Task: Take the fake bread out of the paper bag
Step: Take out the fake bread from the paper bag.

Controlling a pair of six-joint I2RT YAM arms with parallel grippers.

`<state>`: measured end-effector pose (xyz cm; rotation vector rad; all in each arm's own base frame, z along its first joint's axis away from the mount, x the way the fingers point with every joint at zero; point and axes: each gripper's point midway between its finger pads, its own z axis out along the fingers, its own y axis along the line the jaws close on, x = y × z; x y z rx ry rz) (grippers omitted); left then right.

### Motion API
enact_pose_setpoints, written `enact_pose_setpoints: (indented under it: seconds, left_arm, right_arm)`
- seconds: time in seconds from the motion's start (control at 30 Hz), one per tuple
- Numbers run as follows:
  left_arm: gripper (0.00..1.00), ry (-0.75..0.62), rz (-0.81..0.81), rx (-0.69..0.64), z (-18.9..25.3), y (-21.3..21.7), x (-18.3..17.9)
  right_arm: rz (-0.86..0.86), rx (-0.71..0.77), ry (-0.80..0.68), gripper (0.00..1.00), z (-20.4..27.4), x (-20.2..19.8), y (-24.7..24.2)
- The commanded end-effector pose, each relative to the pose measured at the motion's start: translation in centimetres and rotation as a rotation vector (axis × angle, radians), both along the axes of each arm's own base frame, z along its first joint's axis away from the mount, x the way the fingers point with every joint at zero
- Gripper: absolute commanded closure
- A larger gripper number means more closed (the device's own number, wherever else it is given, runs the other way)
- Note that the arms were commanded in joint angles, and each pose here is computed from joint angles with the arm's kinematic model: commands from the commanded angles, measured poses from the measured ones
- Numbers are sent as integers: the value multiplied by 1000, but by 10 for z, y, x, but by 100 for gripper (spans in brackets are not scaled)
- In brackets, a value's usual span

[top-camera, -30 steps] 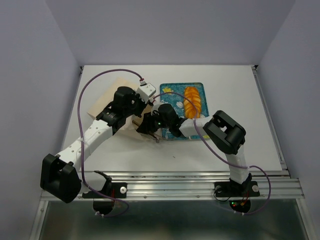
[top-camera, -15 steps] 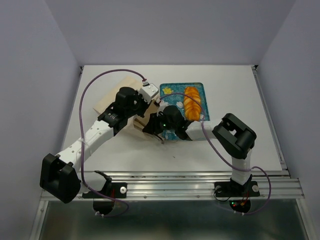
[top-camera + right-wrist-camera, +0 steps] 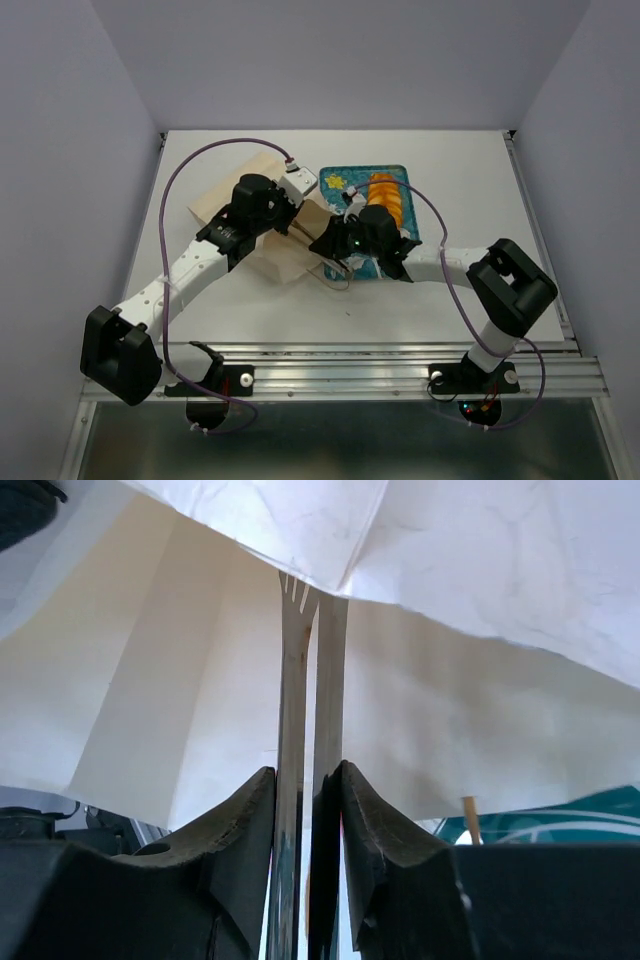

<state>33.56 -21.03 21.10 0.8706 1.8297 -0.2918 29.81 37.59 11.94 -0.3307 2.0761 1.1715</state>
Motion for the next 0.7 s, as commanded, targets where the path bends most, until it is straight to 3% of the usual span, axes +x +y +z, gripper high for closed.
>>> enact_pose_setpoints:
  seconds: [0.0, 0.43, 0.67]
  left_arm:
    - [100, -59, 3, -26, 17, -4, 5]
    - [100, -72, 22, -35, 22, -2, 7]
    - [100, -82, 50, -37, 24, 2, 10]
  right_arm:
    - [-32, 75, -76, 98, 38, 7, -9]
    - [66, 92, -111, 99, 49, -17, -19]
    - [-23, 125, -141, 99, 69, -19, -46]
